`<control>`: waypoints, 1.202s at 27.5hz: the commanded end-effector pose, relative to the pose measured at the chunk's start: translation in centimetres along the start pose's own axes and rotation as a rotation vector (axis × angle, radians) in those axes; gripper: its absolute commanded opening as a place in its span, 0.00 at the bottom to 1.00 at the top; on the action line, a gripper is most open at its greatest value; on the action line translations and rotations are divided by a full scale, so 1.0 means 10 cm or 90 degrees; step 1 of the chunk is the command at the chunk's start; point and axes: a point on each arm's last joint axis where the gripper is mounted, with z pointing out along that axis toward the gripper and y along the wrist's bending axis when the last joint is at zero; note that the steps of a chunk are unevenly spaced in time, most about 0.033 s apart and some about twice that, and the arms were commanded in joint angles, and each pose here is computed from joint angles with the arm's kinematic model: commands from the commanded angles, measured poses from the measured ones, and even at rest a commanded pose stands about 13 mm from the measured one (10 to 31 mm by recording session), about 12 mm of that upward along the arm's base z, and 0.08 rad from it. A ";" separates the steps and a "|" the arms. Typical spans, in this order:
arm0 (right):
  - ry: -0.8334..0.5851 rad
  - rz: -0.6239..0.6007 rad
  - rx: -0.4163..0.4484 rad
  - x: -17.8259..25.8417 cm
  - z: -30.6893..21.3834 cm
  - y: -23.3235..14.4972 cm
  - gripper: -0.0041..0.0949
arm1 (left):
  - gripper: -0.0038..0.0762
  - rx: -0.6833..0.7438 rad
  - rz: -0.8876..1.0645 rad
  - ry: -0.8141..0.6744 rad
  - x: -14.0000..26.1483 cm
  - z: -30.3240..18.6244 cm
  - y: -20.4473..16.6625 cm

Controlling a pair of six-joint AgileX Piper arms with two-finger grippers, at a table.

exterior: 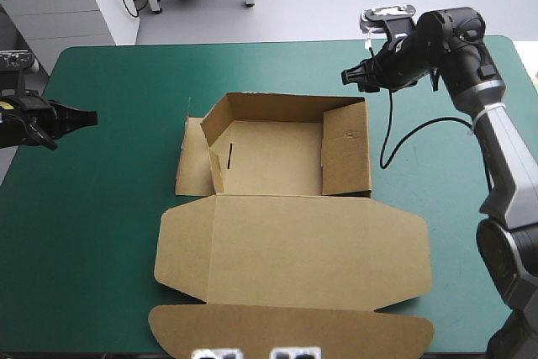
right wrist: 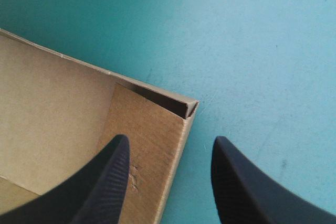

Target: Fold the box

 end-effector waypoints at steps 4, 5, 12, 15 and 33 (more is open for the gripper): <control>-0.034 0.020 -0.015 0.20 -0.51 0.05 0.50 | 0.04 0.004 0.001 -0.060 -0.08 -0.16 -0.05; -0.022 0.024 -0.014 0.25 -0.49 0.05 0.50 | 0.04 0.004 0.004 -0.060 -0.08 -0.16 -0.05; 0.067 0.048 -0.066 0.57 -0.01 0.07 0.50 | 0.04 0.004 0.006 -0.060 -0.08 -0.16 -0.05; 0.067 0.058 -0.061 0.60 0.21 0.04 0.50 | 0.04 0.010 0.008 -0.059 -0.08 -0.16 -0.06; 0.136 0.093 -0.091 0.63 1.15 -0.01 0.20 | 0.04 0.045 0.015 -0.062 -0.08 -0.16 -0.11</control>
